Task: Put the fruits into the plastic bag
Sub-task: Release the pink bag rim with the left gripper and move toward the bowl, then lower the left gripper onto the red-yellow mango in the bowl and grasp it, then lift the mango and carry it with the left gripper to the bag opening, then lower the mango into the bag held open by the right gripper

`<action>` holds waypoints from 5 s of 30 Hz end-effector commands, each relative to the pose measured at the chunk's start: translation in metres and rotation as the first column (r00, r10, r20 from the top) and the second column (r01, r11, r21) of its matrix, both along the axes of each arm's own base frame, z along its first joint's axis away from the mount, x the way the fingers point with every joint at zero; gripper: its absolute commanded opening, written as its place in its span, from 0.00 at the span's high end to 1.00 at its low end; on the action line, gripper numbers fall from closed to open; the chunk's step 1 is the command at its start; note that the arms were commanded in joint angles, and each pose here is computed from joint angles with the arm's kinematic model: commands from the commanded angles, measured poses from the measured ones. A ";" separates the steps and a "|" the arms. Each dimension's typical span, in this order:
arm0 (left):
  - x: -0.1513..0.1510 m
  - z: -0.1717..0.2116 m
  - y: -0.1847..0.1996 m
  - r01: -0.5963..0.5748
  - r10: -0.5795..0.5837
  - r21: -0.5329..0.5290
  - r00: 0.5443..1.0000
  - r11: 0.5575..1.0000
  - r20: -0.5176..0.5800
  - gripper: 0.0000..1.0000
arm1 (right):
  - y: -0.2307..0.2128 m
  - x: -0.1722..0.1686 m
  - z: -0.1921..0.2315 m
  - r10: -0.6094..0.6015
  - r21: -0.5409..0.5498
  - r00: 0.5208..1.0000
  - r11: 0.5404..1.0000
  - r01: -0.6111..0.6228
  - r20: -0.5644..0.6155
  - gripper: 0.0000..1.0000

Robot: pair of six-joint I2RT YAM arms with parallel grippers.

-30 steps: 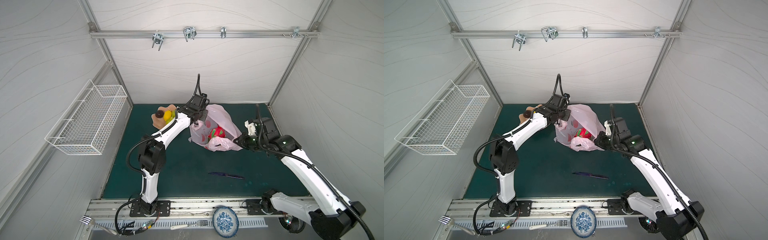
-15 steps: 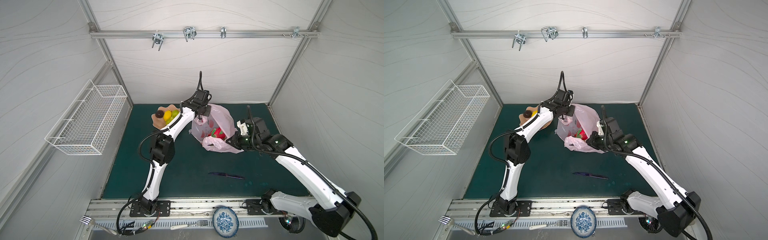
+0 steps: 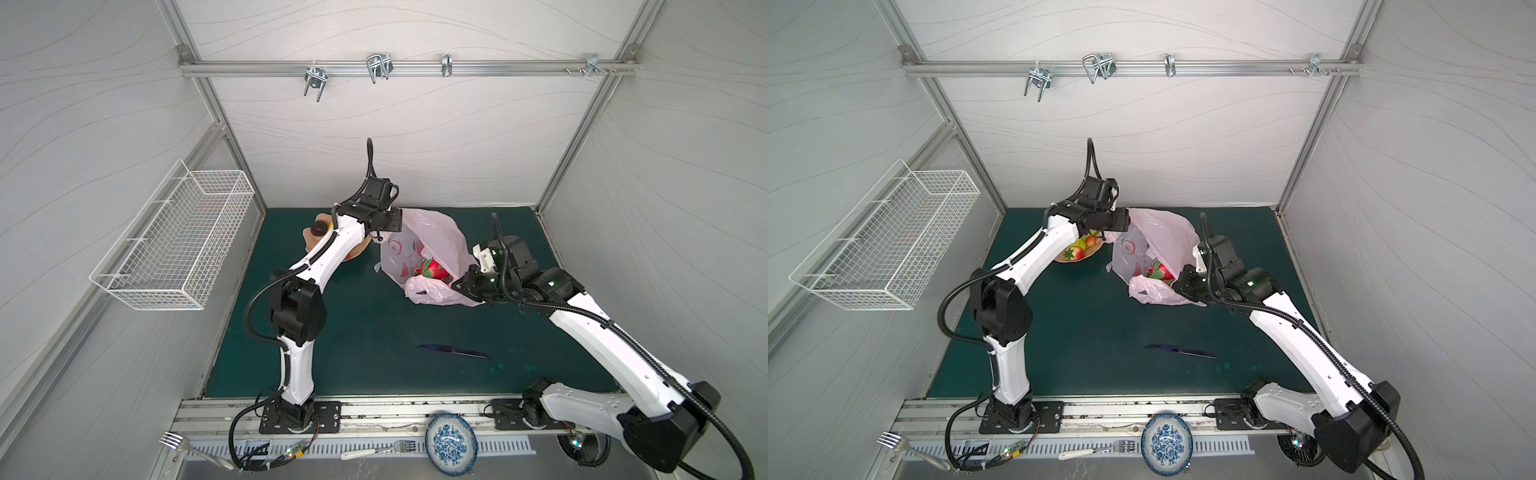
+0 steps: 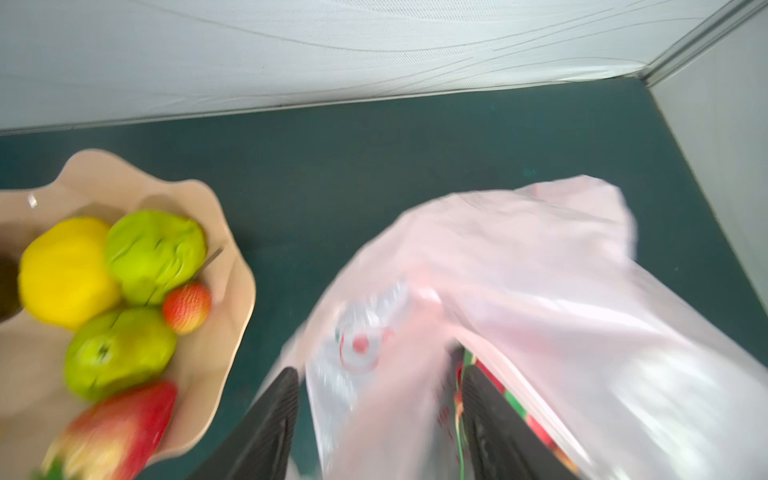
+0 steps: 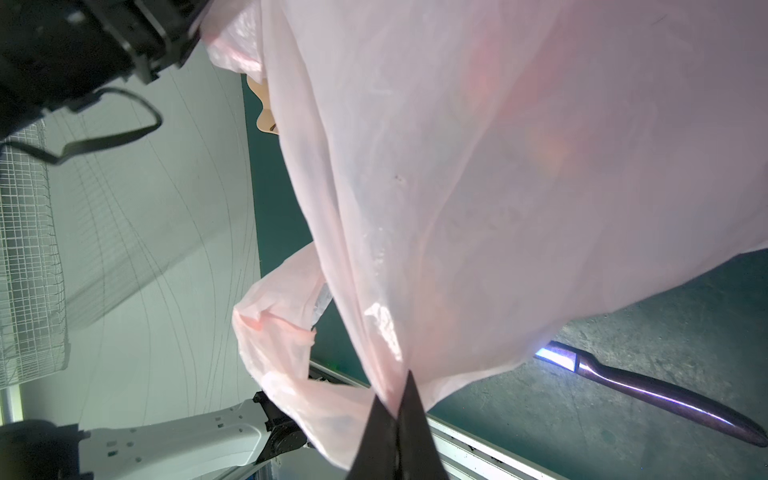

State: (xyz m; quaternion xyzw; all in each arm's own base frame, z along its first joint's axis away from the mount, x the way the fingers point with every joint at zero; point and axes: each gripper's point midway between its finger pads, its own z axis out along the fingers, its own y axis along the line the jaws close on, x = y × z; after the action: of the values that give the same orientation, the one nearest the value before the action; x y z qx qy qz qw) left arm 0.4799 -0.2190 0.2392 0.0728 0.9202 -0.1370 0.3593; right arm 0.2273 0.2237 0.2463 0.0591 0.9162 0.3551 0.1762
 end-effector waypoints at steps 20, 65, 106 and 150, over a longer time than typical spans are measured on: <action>-0.071 0.049 0.111 -0.251 0.251 -0.234 0.967 0.939 -0.028 0.25 | 0.002 0.004 0.007 -0.009 0.025 1.000 1.000 0.009 -0.002 1.00; 0.002 -0.169 0.174 -0.214 0.295 0.209 0.792 0.954 -0.535 0.27 | -0.008 0.009 0.022 -0.040 0.024 0.998 0.999 0.039 0.039 1.00; -0.055 -0.003 0.126 -0.152 0.113 -0.195 0.974 0.969 -0.197 0.78 | -0.011 0.006 0.022 -0.045 0.021 0.998 0.999 0.044 0.052 1.00; -0.155 -0.071 -0.060 0.248 -0.319 -0.356 0.935 0.901 -0.153 0.88 | -0.008 0.007 0.022 -0.028 0.034 0.998 0.999 0.027 0.049 1.00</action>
State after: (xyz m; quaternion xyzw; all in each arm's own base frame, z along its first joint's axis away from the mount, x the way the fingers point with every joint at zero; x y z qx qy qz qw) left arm 0.3233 -0.2684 0.1651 0.1468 0.9022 -0.3287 0.2376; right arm 0.2348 0.2173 0.2627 0.0686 0.9081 0.3639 0.1954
